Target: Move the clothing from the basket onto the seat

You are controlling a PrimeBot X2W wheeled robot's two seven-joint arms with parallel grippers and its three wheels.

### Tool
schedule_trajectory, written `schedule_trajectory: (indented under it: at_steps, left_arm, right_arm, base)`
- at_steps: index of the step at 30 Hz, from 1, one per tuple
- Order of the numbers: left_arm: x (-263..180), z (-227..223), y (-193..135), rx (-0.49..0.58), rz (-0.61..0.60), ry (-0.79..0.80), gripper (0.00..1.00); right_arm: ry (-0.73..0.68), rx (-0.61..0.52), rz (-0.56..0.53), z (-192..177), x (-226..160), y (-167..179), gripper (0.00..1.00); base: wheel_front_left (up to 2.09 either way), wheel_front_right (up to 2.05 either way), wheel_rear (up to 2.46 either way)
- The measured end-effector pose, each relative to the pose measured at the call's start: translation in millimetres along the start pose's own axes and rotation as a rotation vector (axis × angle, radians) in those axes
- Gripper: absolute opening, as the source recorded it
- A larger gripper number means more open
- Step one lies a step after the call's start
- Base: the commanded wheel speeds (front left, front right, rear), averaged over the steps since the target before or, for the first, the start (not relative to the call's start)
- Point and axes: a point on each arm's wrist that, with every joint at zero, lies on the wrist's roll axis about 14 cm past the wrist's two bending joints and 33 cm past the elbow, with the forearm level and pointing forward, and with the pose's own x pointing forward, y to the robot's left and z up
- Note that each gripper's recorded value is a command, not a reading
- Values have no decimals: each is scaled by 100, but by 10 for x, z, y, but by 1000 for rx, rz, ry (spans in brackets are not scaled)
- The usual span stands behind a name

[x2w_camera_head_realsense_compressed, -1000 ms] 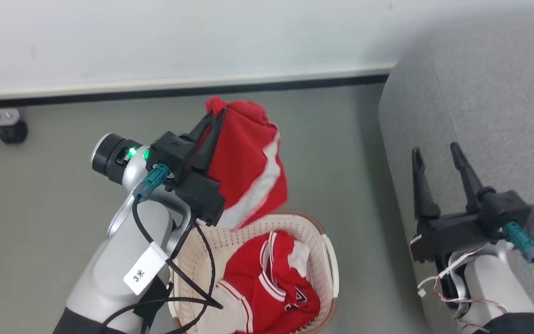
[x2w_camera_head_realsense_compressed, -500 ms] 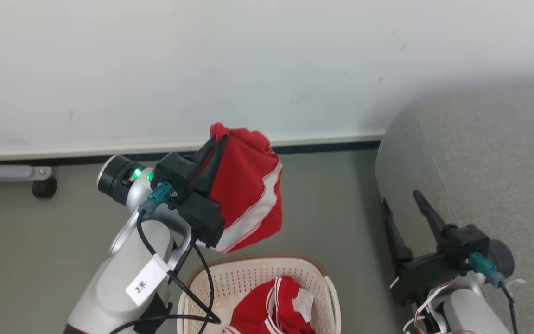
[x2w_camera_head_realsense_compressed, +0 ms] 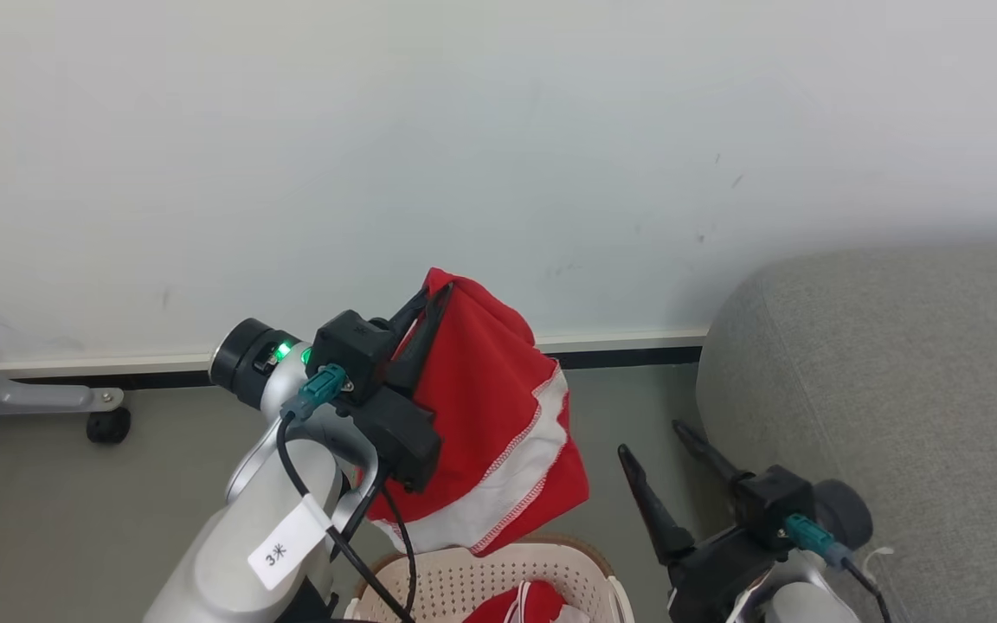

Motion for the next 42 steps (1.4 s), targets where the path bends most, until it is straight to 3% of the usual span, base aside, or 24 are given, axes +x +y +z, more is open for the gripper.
schedule_trajectory:
  at_steps: [11,18,38,39,40,41,42]
  left_arm:
    - [-60,179,-208,-3,-47,-33,0]
    - [-81,223,-266,-2,-66,-26,0]
    - [-102,300,-398,-27,-104,-18,0]
    - [-102,298,-402,-28,-105,-15,0]
    - [-101,297,-406,-29,-106,-13,0]
    - [-101,299,-408,-29,-107,-14,0]
    - [-100,297,-412,-30,-109,-12,0]
  right_arm:
    - [25,-63,132,-12,88,357,100]
    - [21,-106,279,46,174,760,100]
    - [32,-210,411,158,415,992,100]
    - [33,-208,410,166,430,985,90]
    - [35,-206,409,170,443,976,63]
    - [37,-209,409,171,455,970,45]
    - [40,-212,410,169,464,965,36]
  base:
    - [0,0,0]
    - [0,0,0]
    - [0,0,0]
    - [0,0,0]
    - [0,0,0]
    - [0,0,0]
    - [0,0,0]
